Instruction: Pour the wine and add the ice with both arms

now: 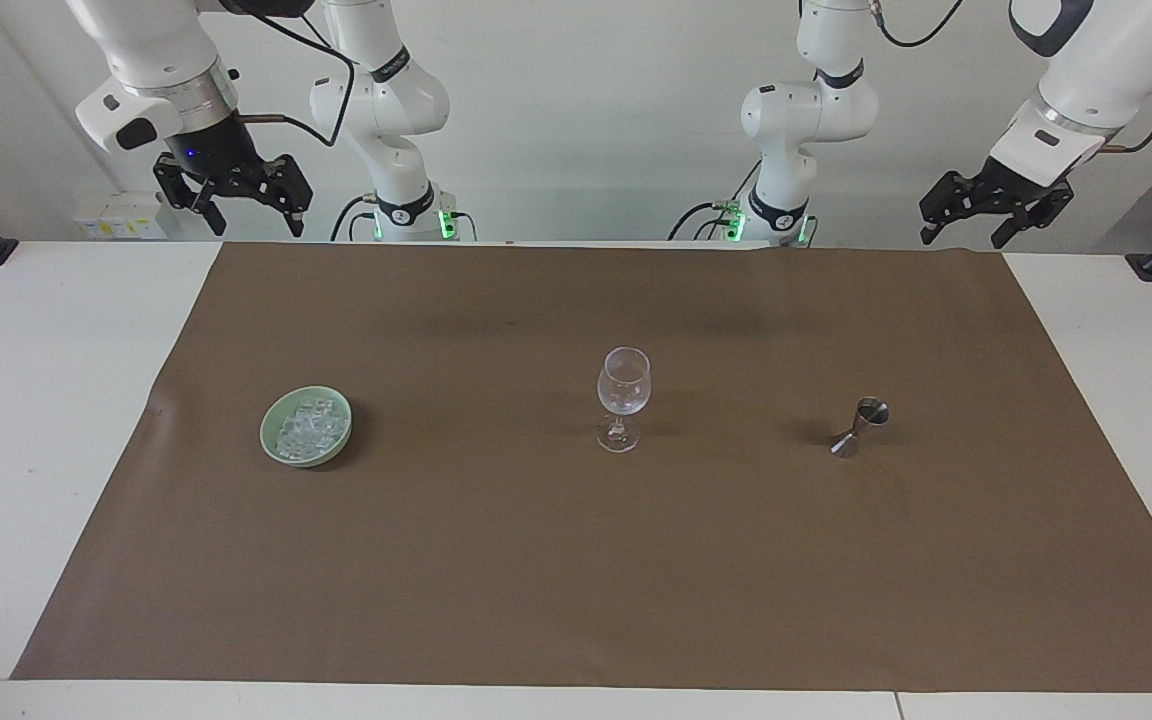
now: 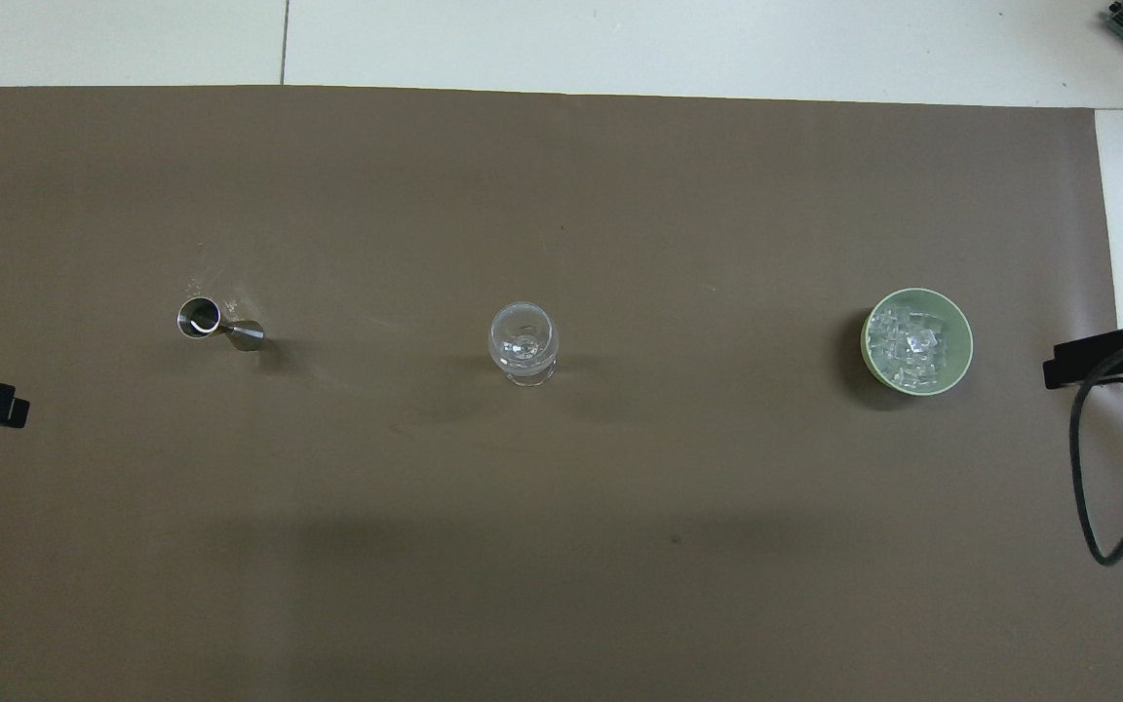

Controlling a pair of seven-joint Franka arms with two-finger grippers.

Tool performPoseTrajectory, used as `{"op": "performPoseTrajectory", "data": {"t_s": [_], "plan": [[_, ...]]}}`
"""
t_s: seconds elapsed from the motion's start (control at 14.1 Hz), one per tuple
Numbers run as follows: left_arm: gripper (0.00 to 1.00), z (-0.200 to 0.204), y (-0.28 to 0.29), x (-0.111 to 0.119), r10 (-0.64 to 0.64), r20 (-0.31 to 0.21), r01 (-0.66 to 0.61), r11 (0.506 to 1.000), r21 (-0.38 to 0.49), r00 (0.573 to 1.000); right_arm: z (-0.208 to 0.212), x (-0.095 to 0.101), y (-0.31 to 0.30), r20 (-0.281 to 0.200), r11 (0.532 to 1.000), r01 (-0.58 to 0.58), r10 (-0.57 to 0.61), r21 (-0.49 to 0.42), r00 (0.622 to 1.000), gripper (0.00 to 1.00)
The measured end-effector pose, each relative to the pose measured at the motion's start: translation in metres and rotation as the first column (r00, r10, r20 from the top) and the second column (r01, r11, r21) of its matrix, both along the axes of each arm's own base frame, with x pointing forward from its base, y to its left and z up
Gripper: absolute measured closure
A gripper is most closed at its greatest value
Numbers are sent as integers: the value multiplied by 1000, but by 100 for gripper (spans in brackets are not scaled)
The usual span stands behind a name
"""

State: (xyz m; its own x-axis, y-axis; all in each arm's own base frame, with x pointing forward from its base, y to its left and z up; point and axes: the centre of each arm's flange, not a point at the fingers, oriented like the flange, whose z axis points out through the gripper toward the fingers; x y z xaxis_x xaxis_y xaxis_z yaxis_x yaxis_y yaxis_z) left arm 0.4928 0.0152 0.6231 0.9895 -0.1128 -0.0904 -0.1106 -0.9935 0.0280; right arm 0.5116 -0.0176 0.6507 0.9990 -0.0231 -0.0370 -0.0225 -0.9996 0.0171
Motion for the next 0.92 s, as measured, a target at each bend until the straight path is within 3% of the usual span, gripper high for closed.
{"op": "performPoseTrajectory", "data": {"t_s": [0.92], "plan": [[0,-1,-5,2,-12,15,12,1000,2,1000,0,0,0,0,1000,0,0,0,1000,0]]}}
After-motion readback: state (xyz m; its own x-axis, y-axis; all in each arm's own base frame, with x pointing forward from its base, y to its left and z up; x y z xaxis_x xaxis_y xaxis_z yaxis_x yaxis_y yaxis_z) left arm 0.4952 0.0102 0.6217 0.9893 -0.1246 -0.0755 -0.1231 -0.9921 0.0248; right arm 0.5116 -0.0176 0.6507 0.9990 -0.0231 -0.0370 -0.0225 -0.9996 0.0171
